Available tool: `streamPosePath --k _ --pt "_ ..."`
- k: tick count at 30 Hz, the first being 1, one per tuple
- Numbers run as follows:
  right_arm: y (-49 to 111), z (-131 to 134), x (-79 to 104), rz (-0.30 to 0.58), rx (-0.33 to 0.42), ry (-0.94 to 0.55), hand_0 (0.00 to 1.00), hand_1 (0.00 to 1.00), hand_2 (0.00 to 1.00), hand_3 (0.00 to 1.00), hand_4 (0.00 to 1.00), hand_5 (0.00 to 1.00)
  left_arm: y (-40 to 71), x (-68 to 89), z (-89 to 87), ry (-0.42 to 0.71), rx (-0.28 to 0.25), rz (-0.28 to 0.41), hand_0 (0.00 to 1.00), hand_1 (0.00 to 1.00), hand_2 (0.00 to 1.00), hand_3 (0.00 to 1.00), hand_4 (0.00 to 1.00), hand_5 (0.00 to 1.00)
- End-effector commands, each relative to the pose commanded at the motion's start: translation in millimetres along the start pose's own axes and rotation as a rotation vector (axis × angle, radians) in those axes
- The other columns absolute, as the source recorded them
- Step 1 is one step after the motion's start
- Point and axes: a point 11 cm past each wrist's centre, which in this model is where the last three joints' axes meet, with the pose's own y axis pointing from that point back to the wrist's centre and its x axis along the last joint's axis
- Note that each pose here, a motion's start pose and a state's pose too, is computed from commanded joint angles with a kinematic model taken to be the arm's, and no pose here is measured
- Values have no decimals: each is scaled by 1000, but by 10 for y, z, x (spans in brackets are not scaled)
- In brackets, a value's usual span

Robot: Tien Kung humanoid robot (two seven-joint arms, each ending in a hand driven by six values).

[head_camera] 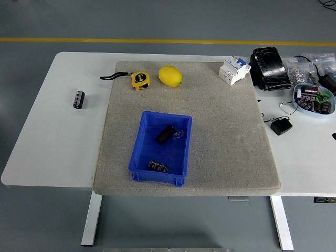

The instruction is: Pick up the battery,place it into the box

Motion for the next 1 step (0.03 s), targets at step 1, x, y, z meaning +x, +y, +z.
streamPosePath --k 1 --pt "-17 -7 -8 -7 -4 8 998 998 988 998 998 998 2 2 8 -5 1 -1 553 564 692 766 781 891"
